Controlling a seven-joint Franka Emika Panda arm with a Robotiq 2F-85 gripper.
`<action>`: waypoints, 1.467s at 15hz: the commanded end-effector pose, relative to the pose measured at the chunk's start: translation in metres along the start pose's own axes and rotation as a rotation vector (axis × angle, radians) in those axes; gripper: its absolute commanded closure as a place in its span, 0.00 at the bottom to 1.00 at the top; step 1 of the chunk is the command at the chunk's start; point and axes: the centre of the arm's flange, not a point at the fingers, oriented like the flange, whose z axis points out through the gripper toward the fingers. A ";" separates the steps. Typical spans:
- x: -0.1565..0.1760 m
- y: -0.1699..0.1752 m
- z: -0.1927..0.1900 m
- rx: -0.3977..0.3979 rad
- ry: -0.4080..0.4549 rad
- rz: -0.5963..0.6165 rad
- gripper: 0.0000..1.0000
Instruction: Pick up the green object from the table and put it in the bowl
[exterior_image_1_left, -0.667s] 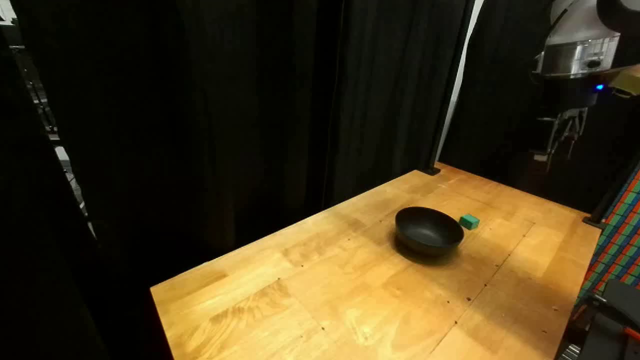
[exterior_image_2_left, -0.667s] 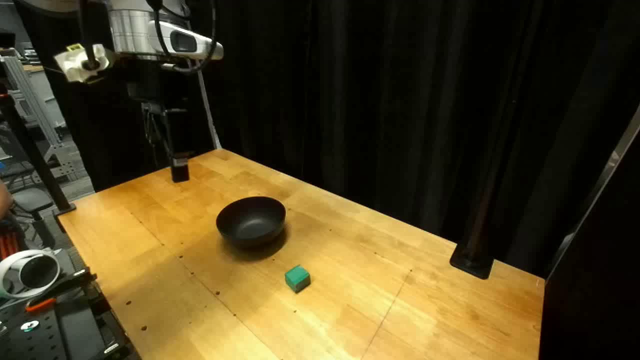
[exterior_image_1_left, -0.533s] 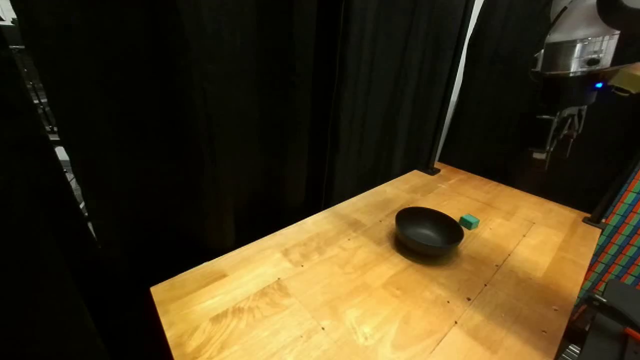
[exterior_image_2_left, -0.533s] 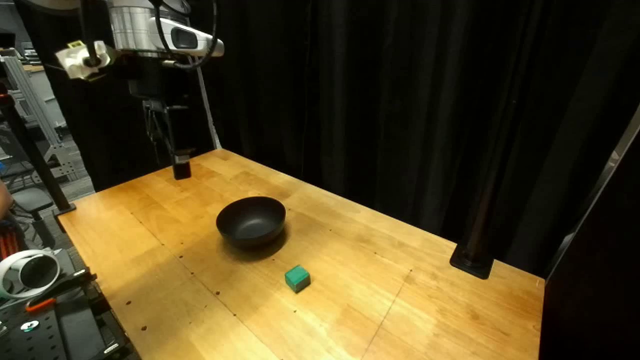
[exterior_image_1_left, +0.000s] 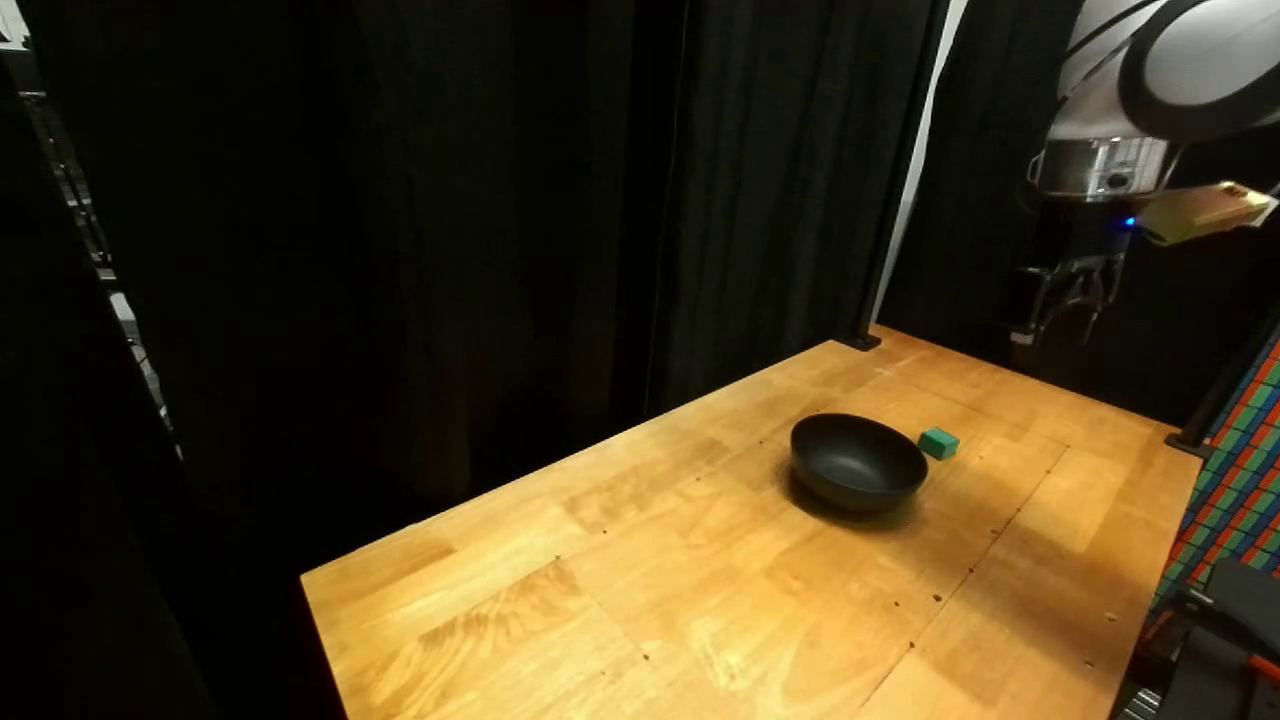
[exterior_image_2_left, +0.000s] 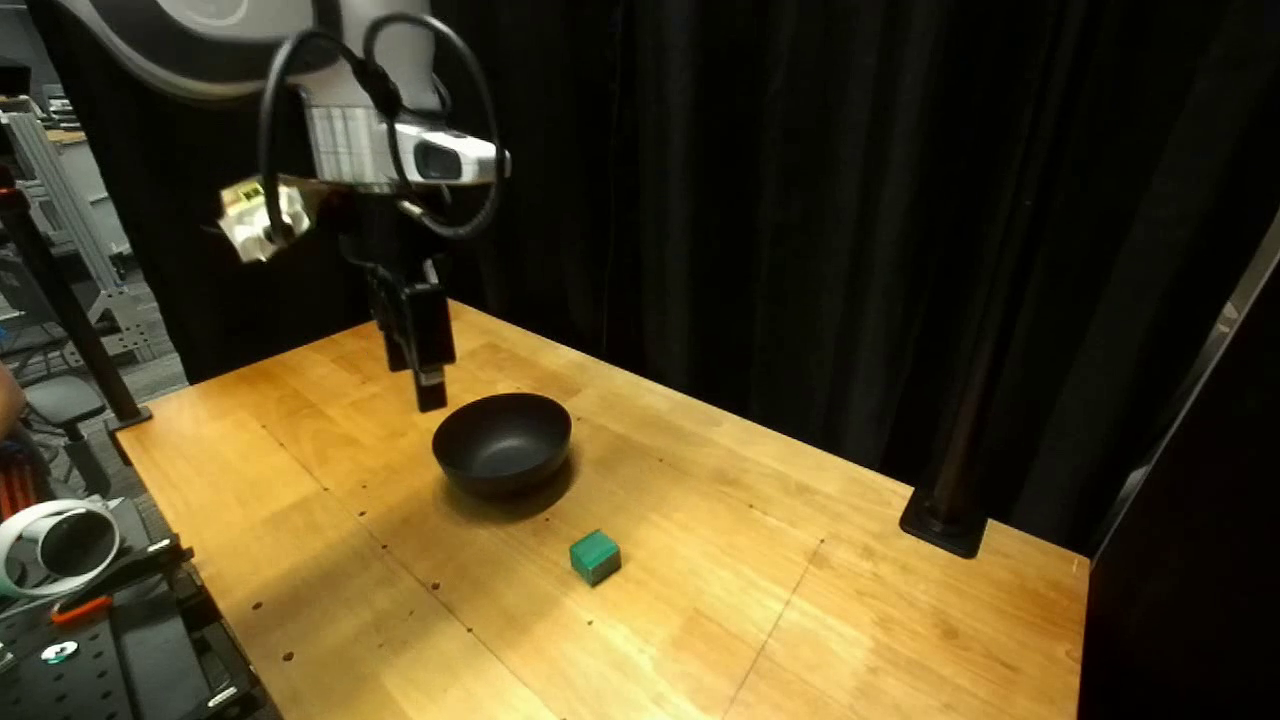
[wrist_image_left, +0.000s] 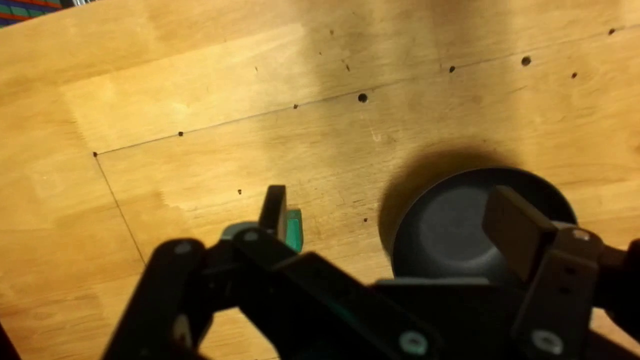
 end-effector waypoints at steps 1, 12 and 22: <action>0.062 0.019 0.047 0.046 0.012 0.091 0.00; 0.148 0.058 0.166 0.096 -0.076 0.254 0.00; 0.170 0.088 0.205 0.087 -0.131 0.313 0.26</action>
